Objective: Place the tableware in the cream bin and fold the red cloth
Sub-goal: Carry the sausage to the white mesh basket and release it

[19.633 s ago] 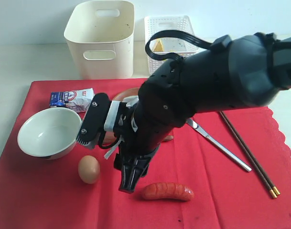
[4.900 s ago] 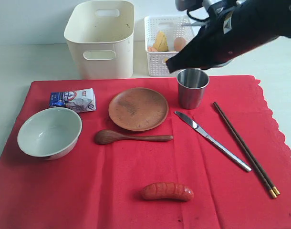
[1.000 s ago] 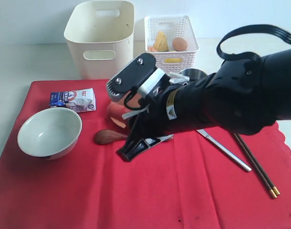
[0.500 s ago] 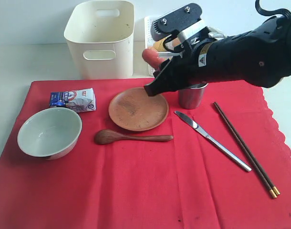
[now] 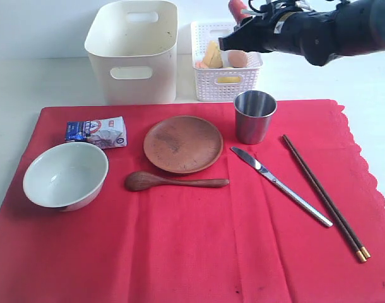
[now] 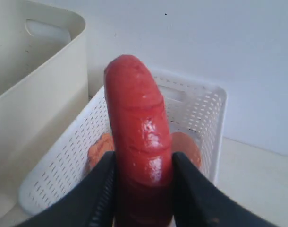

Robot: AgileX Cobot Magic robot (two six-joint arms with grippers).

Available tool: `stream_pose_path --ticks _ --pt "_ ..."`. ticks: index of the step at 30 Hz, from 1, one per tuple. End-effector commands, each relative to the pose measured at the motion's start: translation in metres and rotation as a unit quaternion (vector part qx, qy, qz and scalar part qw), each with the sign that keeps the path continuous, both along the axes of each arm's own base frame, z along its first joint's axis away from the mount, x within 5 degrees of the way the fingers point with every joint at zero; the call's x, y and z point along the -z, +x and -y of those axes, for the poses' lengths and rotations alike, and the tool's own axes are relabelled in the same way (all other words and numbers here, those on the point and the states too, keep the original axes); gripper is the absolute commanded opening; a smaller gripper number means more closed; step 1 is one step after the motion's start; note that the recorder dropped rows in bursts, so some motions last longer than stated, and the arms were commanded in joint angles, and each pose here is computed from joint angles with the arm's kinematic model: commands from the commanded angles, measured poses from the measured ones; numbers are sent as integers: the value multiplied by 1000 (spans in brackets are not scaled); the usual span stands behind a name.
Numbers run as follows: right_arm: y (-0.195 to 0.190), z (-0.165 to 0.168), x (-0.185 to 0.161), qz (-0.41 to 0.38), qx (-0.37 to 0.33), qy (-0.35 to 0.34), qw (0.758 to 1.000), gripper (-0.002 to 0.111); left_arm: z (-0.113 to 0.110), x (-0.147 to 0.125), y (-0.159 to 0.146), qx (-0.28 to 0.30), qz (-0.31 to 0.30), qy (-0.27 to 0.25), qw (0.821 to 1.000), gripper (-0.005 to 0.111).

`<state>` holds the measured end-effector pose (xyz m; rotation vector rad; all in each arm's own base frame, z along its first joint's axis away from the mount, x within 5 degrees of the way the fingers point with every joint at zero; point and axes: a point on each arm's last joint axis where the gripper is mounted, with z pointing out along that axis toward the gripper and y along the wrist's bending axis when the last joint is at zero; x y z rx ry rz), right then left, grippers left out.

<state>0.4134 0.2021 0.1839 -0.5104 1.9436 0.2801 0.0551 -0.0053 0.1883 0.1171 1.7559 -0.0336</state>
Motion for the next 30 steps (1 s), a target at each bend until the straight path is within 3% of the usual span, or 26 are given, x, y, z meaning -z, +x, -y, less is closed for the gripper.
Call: stream_pose_path --ticks 1,2,5,13,19,30 --pt "35 -14 22 4 1 -4 1000 6 0 -1 0 0 4 -7 1000 1" --pt "39 -16 26 2 2 -5 1000 11 0 -1 0 0 4 -7 1000 1" --pt "47 -20 38 -2 1 -9 1000 42 0 -1 0 0 4 -7 1000 1" --pt "47 -20 41 -6 1 -10 1000 80 0 -1 0 0 4 -7 1000 1" --pt "44 -17 39 -38 5 -29 999 84 0 -1 0 0 4 -7 1000 1" --pt "19 0 -35 -98 23 -66 993 84 0 -1 0 0 4 -7 1000 1"
